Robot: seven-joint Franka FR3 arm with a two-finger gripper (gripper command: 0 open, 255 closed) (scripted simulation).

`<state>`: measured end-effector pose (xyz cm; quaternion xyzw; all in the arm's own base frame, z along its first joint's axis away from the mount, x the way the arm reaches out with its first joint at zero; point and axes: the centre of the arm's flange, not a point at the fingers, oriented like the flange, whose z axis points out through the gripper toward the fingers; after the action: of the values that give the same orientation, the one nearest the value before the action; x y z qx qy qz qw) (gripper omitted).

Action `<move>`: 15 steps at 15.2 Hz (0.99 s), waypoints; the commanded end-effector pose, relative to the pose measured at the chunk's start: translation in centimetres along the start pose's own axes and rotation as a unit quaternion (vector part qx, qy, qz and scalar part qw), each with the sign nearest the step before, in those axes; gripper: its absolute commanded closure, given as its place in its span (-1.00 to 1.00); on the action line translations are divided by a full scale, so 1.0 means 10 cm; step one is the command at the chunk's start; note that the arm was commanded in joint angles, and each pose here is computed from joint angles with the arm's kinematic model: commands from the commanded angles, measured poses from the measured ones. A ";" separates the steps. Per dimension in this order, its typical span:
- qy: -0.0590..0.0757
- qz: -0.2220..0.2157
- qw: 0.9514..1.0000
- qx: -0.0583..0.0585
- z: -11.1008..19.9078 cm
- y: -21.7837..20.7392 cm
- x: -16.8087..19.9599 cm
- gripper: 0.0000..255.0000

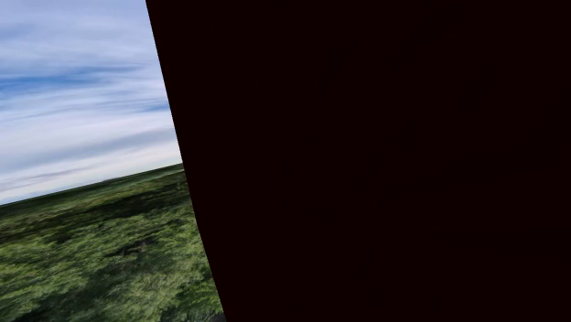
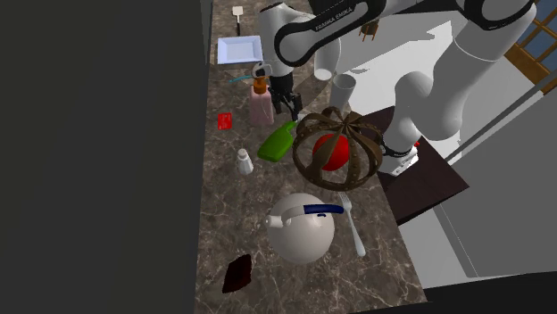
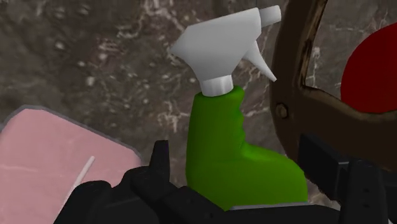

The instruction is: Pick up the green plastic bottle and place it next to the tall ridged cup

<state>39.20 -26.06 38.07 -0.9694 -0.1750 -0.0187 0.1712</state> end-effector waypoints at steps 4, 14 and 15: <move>-0.013 0.008 1.000 0.006 0.41 0.07 -0.08 -1.00; -0.013 0.008 1.000 0.006 0.56 0.14 -0.16 1.00; -0.012 0.008 1.000 0.007 0.52 0.07 -0.25 1.00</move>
<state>38.50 -26.41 37.82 -0.9725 -0.1768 -0.0625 0.1385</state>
